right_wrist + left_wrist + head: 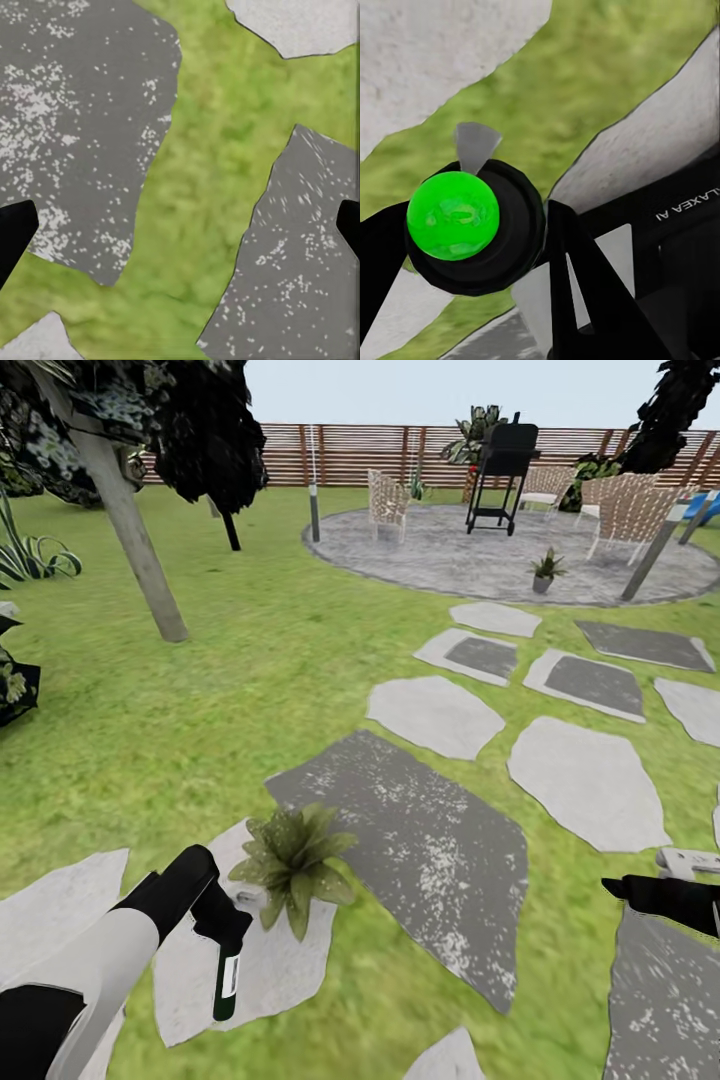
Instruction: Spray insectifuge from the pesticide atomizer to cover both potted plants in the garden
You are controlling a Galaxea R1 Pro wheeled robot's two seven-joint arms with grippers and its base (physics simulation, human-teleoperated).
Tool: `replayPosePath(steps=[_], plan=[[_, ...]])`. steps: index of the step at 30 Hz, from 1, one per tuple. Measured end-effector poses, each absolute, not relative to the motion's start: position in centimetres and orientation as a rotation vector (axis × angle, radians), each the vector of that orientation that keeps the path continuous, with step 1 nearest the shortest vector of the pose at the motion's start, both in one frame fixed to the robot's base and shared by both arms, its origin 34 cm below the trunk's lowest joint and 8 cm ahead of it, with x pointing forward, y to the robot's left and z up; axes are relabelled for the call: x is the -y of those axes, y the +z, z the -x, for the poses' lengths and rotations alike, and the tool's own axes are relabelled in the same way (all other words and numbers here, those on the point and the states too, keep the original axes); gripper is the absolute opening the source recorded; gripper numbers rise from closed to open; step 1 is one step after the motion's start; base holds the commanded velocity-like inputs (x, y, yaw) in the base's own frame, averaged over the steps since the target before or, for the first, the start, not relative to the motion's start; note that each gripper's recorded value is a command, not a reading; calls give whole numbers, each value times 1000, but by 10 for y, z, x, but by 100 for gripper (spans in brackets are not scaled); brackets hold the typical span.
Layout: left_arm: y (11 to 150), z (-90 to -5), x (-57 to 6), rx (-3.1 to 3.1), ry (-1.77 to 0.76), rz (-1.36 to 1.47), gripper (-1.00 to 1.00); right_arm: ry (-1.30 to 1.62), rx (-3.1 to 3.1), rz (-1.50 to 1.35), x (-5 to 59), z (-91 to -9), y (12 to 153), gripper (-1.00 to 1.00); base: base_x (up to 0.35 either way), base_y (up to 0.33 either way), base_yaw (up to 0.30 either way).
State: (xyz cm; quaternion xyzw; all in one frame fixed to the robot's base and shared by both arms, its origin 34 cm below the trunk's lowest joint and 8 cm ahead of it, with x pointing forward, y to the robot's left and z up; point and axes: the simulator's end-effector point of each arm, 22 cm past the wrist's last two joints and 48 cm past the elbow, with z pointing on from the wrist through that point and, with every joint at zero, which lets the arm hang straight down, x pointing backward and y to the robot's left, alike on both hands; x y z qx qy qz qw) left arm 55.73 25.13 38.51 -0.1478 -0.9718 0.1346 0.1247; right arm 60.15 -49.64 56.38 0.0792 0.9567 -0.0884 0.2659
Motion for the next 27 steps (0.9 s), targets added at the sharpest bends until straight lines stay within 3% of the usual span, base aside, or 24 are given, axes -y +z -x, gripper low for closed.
replayPosePath(steps=[10, 22, 27], plan=[[384, -557, -250, 2830, 393, 434, -100, -240, -2584, -214, 497, -602, 563, 100, 92, -187, 195], [384, -555, -247, 2827, 399, 436, -100, -242, -2585, -213, 497, -601, 563, 100, 2, -35, 97], [383, -555, -247, 2825, 401, 436, -100, -243, -2588, -212, 497, -601, 562, 100, 0, -203, 214]])
